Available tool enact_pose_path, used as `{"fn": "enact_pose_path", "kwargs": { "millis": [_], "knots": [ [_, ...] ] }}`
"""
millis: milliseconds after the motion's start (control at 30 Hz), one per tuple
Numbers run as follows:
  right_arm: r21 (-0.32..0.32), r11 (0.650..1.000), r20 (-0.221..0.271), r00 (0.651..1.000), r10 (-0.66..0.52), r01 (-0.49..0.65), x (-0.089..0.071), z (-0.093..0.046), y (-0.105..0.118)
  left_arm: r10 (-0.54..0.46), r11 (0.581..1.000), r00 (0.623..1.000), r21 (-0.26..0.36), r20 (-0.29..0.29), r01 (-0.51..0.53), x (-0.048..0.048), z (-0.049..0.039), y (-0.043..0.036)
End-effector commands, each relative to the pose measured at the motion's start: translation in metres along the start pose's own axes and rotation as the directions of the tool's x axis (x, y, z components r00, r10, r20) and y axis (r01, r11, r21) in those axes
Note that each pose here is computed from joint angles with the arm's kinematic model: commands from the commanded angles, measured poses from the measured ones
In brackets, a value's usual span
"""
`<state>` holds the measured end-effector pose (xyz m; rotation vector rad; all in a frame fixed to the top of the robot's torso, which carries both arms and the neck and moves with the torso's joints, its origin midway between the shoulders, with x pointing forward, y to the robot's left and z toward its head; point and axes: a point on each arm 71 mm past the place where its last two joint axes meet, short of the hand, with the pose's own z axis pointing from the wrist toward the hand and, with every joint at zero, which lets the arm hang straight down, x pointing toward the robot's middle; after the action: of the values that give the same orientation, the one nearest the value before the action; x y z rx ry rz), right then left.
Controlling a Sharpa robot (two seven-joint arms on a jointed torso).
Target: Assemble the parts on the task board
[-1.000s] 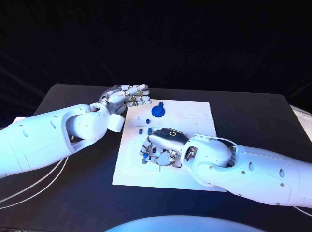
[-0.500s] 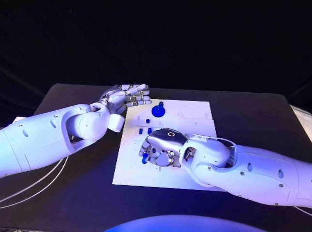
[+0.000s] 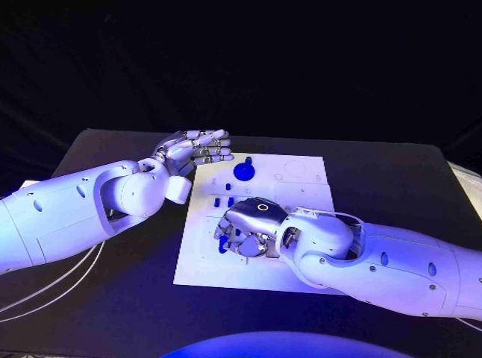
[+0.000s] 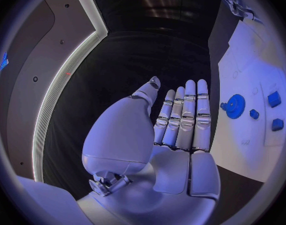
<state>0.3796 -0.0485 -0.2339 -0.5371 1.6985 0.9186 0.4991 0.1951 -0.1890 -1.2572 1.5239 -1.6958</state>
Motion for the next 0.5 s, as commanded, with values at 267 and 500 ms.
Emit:
{"fn": "enact_pose_path", "kwargs": {
  "millis": [267, 500],
  "knots": [
    [0.029, 0.998, -0.087, 0.994, -0.061, 0.064, 0.0127, -0.0004, -0.0012, -0.004, 1.0, 1.0, 0.004, -0.024, 0.004, 0.0033, 0.0004, -0.0003],
    [0.037, 0.997, -0.031, 0.998, -0.06, 0.061, 0.0089, -0.0005, -0.0009, -0.004, 1.0, 1.0, 0.003, -0.024, 0.004, 0.0032, 0.0007, -0.0002]
  ]
}}
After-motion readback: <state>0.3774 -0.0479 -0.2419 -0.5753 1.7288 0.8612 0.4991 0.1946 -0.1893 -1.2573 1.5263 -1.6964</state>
